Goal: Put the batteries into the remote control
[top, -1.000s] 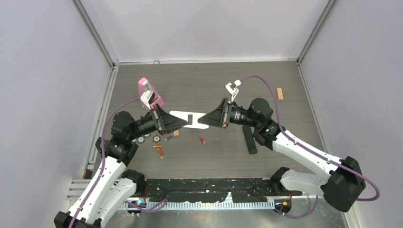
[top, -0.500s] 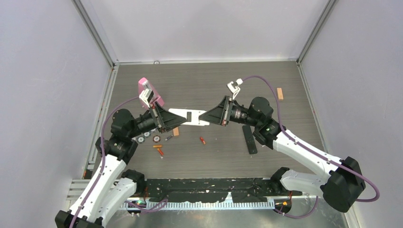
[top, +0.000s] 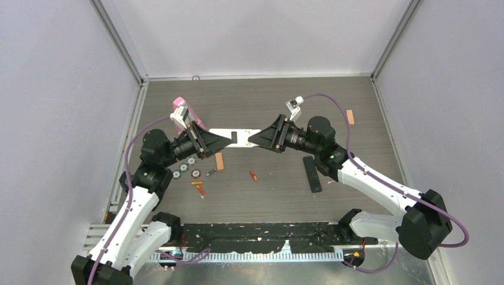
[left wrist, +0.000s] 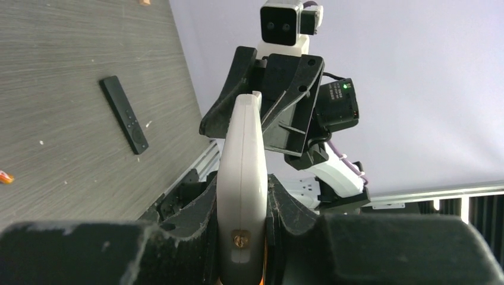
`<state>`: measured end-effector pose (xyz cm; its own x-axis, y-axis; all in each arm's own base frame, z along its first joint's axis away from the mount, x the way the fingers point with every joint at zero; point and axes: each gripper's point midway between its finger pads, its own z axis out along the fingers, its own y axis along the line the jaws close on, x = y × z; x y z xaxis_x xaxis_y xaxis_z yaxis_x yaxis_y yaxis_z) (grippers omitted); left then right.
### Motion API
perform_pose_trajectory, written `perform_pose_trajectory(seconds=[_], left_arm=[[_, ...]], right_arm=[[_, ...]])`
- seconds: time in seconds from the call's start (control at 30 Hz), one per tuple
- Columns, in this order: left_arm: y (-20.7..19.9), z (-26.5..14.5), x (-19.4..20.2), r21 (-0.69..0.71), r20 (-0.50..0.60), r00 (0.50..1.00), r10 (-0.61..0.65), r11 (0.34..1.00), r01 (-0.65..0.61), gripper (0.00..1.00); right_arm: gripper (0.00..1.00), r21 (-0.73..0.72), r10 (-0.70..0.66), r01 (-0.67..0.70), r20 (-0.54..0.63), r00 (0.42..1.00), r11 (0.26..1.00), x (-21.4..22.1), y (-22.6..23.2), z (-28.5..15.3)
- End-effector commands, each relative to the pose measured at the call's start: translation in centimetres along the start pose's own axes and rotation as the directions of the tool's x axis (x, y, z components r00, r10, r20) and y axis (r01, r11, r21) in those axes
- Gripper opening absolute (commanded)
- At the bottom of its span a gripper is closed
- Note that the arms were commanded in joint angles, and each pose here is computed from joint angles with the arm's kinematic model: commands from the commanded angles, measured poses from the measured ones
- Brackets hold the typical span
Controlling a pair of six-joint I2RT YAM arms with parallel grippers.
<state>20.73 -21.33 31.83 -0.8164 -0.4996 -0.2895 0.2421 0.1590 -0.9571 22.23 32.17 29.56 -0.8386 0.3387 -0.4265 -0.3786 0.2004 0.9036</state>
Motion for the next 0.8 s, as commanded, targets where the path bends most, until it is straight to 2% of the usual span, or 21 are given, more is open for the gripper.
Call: perform_pose_trajectory(seconds=[0.0, 0.1, 0.23, 0.43, 0.57, 0.67, 0.77], left_arm=[[-0.9, 0.4, -1.3, 0.008, 0.033, 0.994, 0.104, 0.994, -0.104, 0.00], [0.5, 0.8, -1.7, -0.049, 0.027, 0.987, 0.157, 0.987, -0.155, 0.00], [1.8, 1.3, -2.0, -0.063, -0.005, 0.959, 0.282, 0.957, -0.282, 0.00], [3.3, 1.8, -2.2, -0.092, -0.036, 0.935, 0.352, 0.931, -0.354, 0.00], [4.6, 1.4, -2.7, -0.170, -0.045, 0.923, 0.382, 0.908, -0.384, 0.00], [6.2, 1.2, -3.2, -0.246, -0.050, 0.917, 0.396, 0.885, -0.395, 0.00], [7.8, 1.1, -3.3, -0.299, -0.070, 0.913, 0.402, 0.865, -0.404, 0.00]], right_arm=[[0.52, 0.012, -0.019, 0.019, 0.017, 1.000, 1.000, -0.8, 0.0, 0.6], [0.46, 0.042, -0.037, 0.037, 0.013, 0.999, 0.998, -0.8, -0.7, 0.8], [0.39, 0.106, -0.068, 0.068, -0.012, 0.998, 0.992, -0.9, -1.5, 0.8], [0.33, 0.156, -0.065, 0.071, -0.042, 0.997, 0.985, -0.6, -2.9, 1.3], [0.21, 0.179, -0.073, 0.081, -0.050, 0.996, 0.981, -0.8, -3.5, 1.7], [0.09, 0.182, -0.082, 0.089, -0.047, 0.996, 0.979, -1.1, -3.7, 2.1], [0.05, 0.161, -0.103, 0.109, -0.042, 0.994, 0.981, -1.4, -3.2, 2.3]])
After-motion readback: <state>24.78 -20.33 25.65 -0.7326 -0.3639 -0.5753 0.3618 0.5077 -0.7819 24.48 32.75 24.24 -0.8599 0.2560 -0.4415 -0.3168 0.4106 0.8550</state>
